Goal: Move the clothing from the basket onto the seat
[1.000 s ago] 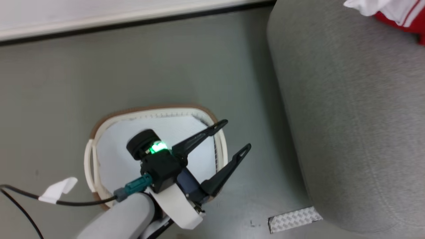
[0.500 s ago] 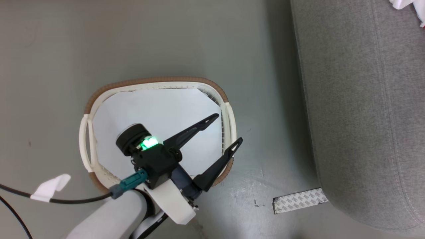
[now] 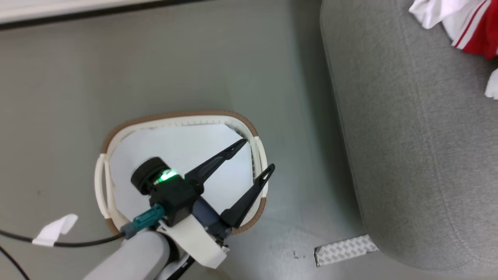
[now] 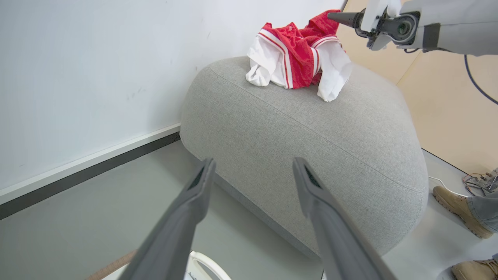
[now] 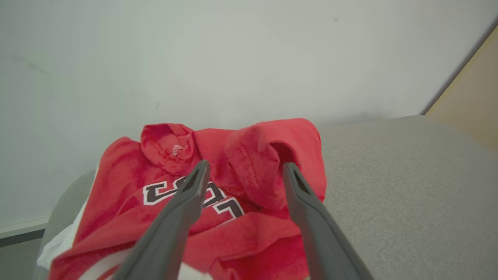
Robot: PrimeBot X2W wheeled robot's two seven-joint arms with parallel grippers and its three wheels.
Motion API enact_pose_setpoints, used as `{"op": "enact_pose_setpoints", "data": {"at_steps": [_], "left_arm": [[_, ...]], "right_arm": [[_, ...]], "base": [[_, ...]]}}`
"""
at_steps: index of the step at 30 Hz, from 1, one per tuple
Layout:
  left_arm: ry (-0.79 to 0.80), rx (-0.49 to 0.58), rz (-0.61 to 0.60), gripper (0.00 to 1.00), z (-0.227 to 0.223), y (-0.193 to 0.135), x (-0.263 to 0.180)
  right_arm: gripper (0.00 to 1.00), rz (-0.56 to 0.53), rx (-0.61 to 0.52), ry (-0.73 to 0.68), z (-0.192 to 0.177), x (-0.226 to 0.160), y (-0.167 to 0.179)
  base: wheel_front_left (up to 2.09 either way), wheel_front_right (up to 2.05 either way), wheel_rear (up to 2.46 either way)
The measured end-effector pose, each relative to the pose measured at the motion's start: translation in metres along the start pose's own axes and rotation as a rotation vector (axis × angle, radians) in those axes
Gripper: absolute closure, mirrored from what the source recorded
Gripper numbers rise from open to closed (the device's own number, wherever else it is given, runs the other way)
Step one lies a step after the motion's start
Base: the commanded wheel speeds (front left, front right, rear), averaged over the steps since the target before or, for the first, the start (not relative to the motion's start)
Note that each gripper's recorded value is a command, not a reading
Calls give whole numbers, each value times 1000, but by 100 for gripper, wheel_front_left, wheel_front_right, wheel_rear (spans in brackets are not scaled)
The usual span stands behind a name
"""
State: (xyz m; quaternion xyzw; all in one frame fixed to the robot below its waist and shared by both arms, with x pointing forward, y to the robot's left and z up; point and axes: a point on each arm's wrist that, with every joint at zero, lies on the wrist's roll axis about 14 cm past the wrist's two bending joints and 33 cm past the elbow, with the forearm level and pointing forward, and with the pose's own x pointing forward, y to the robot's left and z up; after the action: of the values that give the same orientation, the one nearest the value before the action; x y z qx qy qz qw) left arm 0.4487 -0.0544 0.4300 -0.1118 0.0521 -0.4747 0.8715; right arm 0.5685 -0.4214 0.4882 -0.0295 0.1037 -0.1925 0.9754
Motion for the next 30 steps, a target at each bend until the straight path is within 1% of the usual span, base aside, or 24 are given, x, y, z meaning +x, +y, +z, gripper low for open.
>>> {"op": "enact_pose_setpoints", "data": {"at_steps": [2, 4, 11, 17, 20, 26, 30], "left_arm": [[-14, -4, 20, 0, 6, -2, -4], [-19, -3, 46, 0, 10, -4, -10], [-51, 3, 174, 0, 32, -6, -39], [-77, 32, 347, 0, 52, 1, -82], [-101, 43, 463, 0, 61, 9, -112], [-115, 50, 680, 0, 63, 18, -183], [-147, 53, 787, 0, 66, 18, -222]], "right_arm": [[0, 20, -20, -15, 2, -10, 2], [0, 41, -29, -67, 15, -20, 4], [0, 141, 3, -216, 44, -73, 20], [0, 199, 47, -341, 62, -130, 29], [0, 245, 57, -352, 53, -160, 48], [0, 340, 144, -350, 34, -217, 96], [0, 369, 194, -331, 19, -247, 112]], "base": [[0, 0, 0], [0, 0, 0], [0, 0, 0], [0, 0, 0], [0, 0, 0], [0, 0, 0], [0, 0, 0]]}}
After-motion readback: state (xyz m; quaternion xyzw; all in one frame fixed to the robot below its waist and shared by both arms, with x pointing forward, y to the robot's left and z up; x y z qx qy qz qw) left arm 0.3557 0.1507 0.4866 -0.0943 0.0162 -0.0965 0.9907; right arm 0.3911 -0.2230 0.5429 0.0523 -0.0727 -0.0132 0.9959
